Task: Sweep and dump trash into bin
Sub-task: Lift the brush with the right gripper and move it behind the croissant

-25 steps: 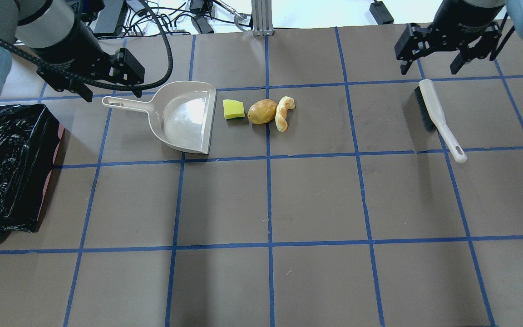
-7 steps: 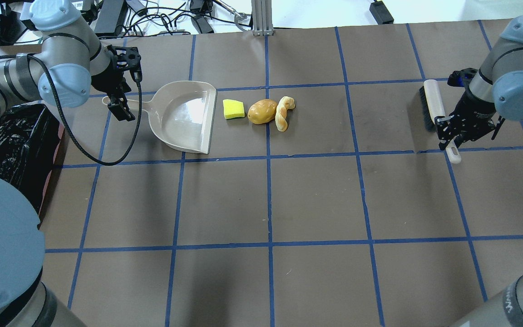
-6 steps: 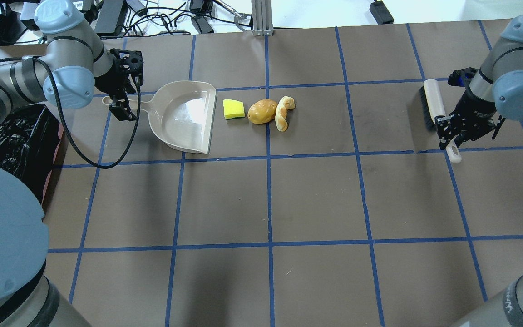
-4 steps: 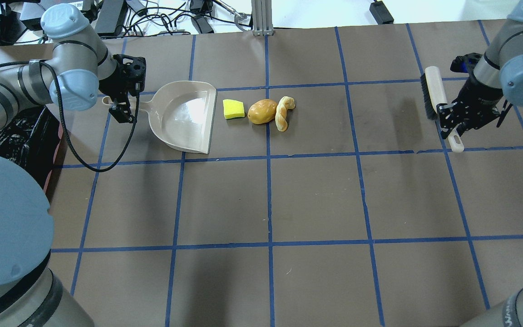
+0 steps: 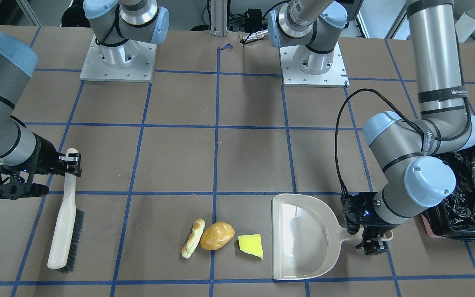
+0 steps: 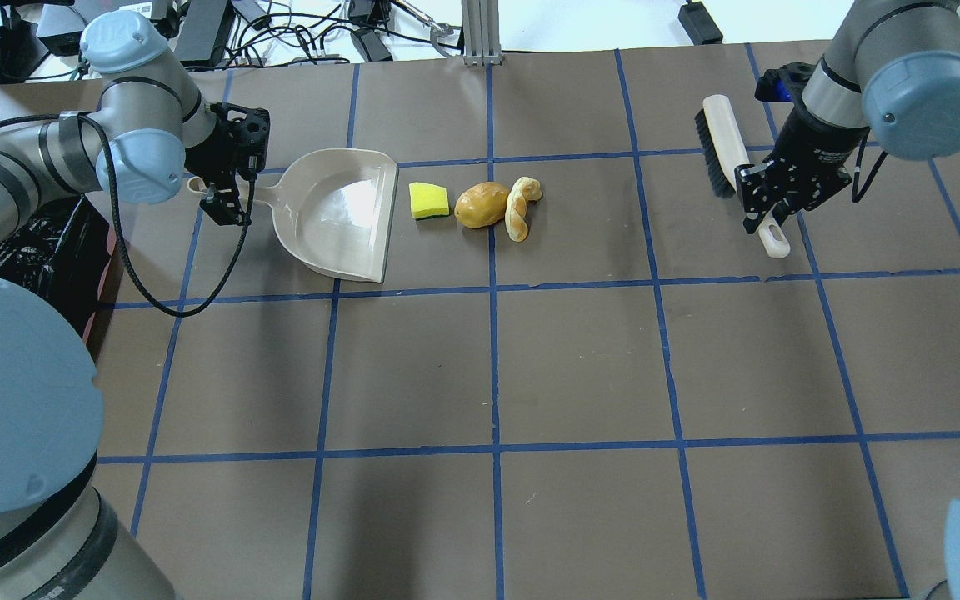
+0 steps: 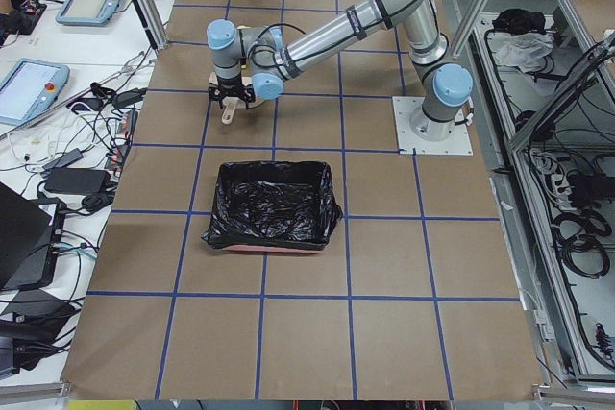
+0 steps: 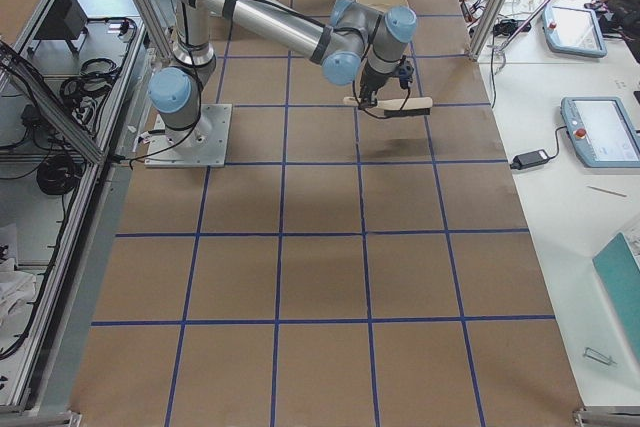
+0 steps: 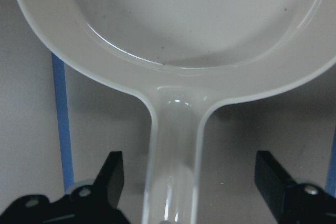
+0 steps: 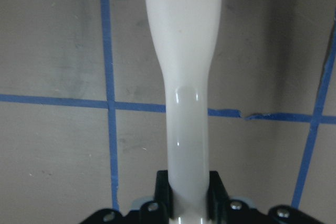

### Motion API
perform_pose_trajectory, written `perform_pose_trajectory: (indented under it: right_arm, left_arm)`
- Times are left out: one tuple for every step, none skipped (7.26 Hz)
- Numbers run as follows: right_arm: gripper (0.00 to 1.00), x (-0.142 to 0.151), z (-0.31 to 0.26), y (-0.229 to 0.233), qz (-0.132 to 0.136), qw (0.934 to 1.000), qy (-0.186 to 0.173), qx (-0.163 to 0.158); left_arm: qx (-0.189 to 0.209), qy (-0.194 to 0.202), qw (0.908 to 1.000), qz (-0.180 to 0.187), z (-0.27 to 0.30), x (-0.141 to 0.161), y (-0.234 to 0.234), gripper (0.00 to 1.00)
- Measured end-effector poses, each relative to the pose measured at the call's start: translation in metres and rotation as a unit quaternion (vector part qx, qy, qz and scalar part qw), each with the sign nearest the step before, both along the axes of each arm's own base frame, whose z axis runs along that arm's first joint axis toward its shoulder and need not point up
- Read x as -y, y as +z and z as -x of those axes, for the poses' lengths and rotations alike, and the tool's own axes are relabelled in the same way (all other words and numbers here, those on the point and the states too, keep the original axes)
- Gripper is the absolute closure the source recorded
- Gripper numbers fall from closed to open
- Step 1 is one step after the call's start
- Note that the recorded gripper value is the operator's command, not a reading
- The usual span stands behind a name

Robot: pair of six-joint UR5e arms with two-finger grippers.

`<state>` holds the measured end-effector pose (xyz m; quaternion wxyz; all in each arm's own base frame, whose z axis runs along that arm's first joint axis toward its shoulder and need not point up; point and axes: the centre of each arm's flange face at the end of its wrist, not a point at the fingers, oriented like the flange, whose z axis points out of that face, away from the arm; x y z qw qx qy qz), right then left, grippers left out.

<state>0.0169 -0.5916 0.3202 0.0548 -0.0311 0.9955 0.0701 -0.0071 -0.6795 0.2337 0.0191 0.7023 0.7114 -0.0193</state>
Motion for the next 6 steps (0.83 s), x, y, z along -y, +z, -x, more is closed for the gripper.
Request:
perform_pose_trajectory:
  right_arm:
    - [1.00, 0.008, -0.011, 0.010, 0.016, 0.9998, -0.002, 0.011]
    - [1.00, 0.014, -0.028, 0.015, 0.023, 0.9996, -0.002, 0.015]
    - [1.00, 0.016, -0.051, 0.016, 0.027, 0.9995, 0.009, 0.010]
    - [1.00, 0.018, -0.066, 0.011, 0.030, 0.9993, 0.023, 0.002]
    - [1.00, 0.021, -0.073, 0.002, 0.029, 0.9992, 0.027, -0.001]
    - [1.00, 0.023, -0.076, -0.003, 0.029, 0.9994, 0.017, -0.002]
  left_arm:
    - [0.004, -0.003, 1.0000, 0.002, 0.000, 0.001, 0.002, 0.82]
    - [0.006, -0.005, 1.0000, 0.003, -0.001, 0.002, 0.003, 0.96]
    - [0.007, -0.006, 0.9999, 0.004, -0.001, 0.003, 0.004, 1.00]
    - [0.008, -0.007, 0.9999, 0.004, -0.001, 0.003, 0.004, 1.00]
    - [0.009, -0.008, 0.9999, 0.004, 0.000, 0.002, 0.005, 1.00]
    - [0.015, -0.009, 0.9998, 0.005, 0.001, 0.002, 0.008, 1.00]
